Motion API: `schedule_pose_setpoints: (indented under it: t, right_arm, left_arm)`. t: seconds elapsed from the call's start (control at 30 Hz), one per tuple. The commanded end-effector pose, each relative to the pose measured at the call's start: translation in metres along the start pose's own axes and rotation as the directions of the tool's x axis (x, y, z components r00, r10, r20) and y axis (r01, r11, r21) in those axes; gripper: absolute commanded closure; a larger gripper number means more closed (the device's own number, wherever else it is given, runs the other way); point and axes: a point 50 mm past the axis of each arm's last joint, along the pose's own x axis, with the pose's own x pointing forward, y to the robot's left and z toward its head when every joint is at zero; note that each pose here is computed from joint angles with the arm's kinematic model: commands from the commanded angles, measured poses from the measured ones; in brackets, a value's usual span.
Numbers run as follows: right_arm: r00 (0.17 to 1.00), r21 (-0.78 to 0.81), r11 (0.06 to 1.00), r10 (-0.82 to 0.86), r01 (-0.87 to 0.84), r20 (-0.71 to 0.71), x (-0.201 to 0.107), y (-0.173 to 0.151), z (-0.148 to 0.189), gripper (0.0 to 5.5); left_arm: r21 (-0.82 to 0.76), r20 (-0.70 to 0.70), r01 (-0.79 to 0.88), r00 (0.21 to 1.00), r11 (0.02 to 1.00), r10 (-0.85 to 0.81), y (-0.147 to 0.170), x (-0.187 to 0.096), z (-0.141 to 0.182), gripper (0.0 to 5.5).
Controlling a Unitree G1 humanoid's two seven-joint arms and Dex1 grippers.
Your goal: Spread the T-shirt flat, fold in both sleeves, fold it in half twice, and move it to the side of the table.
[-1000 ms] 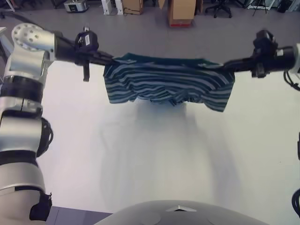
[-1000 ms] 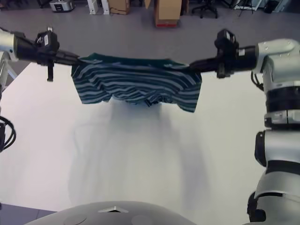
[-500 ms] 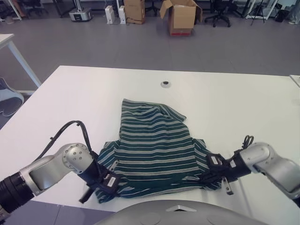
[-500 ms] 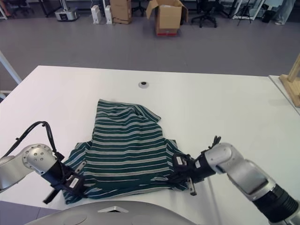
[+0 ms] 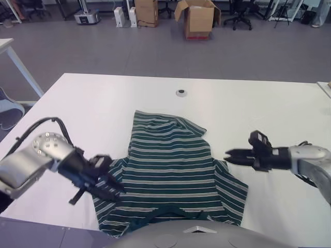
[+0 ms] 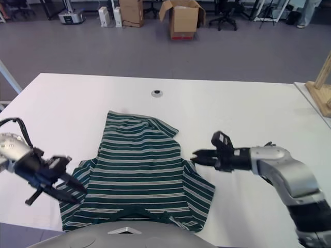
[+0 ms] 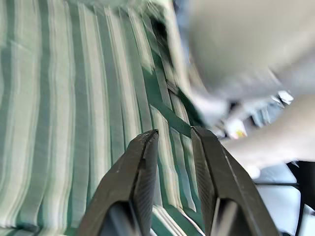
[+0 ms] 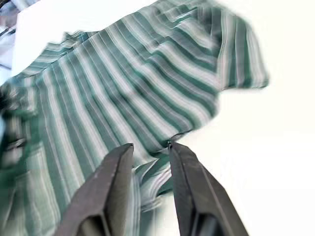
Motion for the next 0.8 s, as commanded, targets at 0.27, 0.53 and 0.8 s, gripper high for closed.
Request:
schedule_pose_setpoints:
  t: [0.27,0.53,0.8]
  right_arm:
    - [0.996,-0.257,0.962,-0.079,0.088,0.045,0.115,-0.059,0.036,4.18]
    - [0.980,-0.443,0.897,-0.086,-0.003,-0.181,0.114,-0.064,0.012,4.18]
    - [0.823,-0.780,0.492,-0.565,0.387,0.052,0.115,-0.091,0.042,4.18]
  left_arm:
    - [0.133,-0.255,0.021,0.967,0.991,0.013,0.025,0.084,-0.052,4.30]
    - [0.164,-0.266,-0.044,0.960,0.985,0.087,0.030,0.088,-0.072,4.30]
    - [0.351,-0.207,-0.164,0.947,0.922,0.247,0.064,0.085,-0.062,4.30]
